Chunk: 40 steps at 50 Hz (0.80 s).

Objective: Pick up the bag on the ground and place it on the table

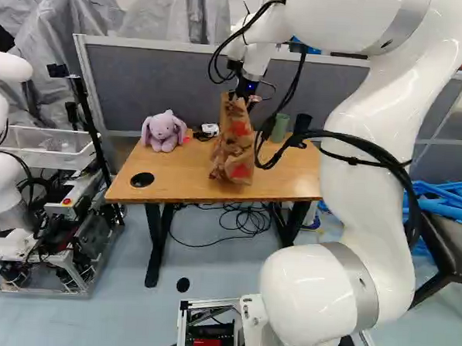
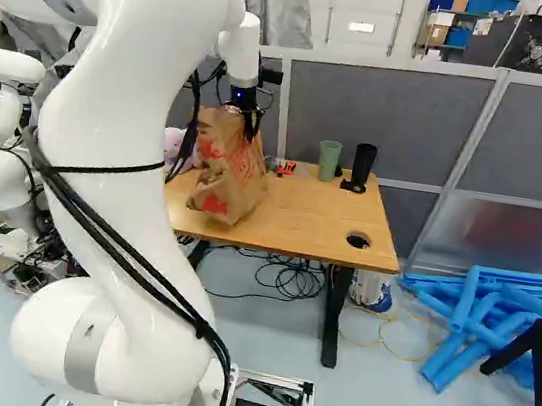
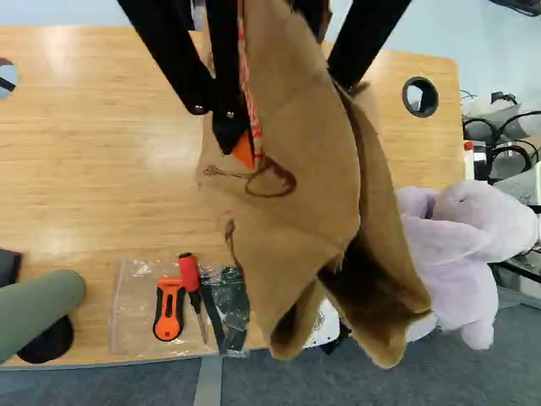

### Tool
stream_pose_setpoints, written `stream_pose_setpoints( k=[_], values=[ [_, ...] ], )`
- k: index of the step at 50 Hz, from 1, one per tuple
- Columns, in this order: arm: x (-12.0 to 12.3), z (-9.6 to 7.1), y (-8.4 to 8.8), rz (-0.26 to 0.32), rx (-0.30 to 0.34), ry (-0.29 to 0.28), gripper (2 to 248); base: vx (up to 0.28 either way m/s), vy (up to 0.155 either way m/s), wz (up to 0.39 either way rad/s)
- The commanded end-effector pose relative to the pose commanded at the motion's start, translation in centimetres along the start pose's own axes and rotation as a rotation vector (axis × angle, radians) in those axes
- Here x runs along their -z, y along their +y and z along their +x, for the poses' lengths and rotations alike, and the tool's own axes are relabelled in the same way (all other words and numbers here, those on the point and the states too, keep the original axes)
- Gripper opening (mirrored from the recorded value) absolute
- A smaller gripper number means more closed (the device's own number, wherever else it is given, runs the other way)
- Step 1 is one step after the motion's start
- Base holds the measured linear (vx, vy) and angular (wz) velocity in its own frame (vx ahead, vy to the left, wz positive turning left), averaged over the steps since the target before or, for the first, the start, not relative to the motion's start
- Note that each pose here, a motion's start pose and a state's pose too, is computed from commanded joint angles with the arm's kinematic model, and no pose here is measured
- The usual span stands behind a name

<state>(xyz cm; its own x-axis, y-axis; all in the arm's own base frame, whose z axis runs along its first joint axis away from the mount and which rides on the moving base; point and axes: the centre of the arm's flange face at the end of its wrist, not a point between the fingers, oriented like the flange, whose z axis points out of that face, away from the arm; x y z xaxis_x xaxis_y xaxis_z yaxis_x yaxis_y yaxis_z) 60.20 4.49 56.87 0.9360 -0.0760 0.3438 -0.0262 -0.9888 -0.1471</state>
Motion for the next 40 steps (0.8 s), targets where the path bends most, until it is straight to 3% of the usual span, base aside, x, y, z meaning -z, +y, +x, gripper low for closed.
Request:
stream_pose_setpoints(
  k=[3,4,8,9,13,14,18,19,24,25,40],
  values=[
    [0.0,0.0,0.0,0.0,0.0,0.0,66,0.0,0.0,0.0],
    [0.0,0.0,0.0,0.0,0.0,0.0,100,0.0,0.0,0.0],
    [0.0,0.0,0.0,0.0,0.0,0.0,100,0.0,0.0,0.0],
    [0.0,0.0,0.0,0.0,0.0,0.0,135,0.0,0.0,0.0],
    [0.0,0.0,0.0,0.0,0.0,0.0,135,0.0,0.0,0.0],
    [0.0,0.0,0.0,0.0,0.0,0.0,171,0.0,0.0,0.0],
    [0.1,0.0,0.0,0.0,0.0,0.001,171,0.0,0.0,0.0],
    [0.1,0.0,0.0,0.0,0.0,0.002,207,0.0,0.0,0.0],
    [0.7,0.0,-0.1,0.001,0.001,0.011,207,0.0,0.0,0.0],
    [0.8,0.0,-0.1,0.002,0.001,0.013,243,0.0,0.0,0.0],
    [2.9,0.1,-0.3,0.006,0.005,0.046,247,0.0,0.0,0.0]
  ],
)
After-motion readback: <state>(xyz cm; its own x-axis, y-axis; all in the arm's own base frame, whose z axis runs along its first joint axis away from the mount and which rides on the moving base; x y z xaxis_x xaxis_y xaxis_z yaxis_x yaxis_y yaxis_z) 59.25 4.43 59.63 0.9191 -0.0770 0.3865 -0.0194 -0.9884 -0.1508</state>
